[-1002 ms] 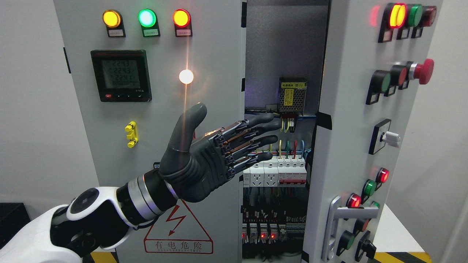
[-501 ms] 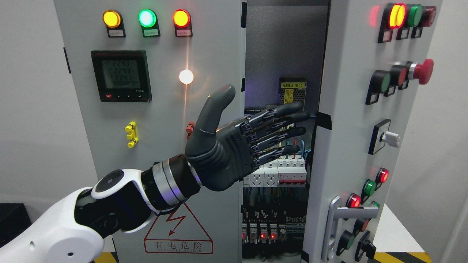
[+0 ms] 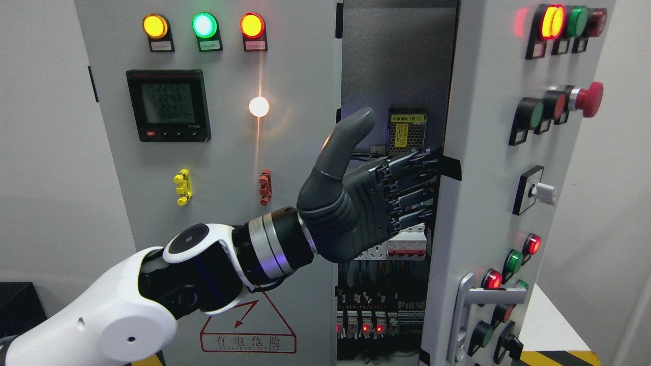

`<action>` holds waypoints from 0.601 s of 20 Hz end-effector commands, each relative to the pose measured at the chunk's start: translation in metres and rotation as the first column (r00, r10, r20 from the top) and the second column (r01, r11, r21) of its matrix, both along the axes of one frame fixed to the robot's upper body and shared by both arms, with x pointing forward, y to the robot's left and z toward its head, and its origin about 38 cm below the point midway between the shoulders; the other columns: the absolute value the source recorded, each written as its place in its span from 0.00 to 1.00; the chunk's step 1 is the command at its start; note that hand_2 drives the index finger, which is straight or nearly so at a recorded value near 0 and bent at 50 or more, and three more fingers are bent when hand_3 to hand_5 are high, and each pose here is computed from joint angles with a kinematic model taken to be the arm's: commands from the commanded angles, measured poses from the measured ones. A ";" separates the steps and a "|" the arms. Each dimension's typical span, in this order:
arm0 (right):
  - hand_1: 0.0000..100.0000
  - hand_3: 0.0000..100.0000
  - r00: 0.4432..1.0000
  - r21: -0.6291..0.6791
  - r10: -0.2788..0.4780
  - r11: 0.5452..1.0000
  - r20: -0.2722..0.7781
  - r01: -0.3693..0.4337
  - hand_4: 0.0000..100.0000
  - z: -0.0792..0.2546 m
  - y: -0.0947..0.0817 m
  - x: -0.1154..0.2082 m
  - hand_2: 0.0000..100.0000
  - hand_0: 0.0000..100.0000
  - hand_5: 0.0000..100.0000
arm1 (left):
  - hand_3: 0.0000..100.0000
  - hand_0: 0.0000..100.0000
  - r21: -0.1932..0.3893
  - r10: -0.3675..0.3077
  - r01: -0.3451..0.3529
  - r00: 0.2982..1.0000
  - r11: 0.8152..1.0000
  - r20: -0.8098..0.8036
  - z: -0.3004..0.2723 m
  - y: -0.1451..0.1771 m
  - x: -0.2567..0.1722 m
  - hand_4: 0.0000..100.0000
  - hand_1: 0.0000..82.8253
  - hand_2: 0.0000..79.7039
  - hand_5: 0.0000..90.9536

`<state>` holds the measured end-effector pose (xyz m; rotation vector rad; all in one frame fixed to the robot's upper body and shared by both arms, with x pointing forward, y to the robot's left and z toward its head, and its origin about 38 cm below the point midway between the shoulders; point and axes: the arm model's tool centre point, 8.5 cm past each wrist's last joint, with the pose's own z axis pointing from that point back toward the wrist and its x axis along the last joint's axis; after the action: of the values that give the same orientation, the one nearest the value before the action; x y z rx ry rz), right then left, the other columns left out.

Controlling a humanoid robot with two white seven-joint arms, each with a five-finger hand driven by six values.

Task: Open door with both hands
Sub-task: 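Raise the left hand toward the inner edge of the open cabinet door, then push the door edge with the left hand, swinging it away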

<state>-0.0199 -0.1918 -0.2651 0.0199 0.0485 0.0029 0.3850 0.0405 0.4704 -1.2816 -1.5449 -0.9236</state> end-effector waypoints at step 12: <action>0.00 0.00 1.000 0.000 0.000 1.000 0.000 0.000 0.00 0.000 0.000 0.000 0.00 0.00 0.00 | 0.00 0.00 0.020 -0.109 0.110 0.993 0.994 -0.047 -0.009 -0.044 -0.015 0.00 0.00 0.00 0.00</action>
<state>-0.0199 -0.1918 -0.2651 0.0199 0.0486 0.0029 0.3787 0.0197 0.4707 -1.3343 -1.4974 -0.9360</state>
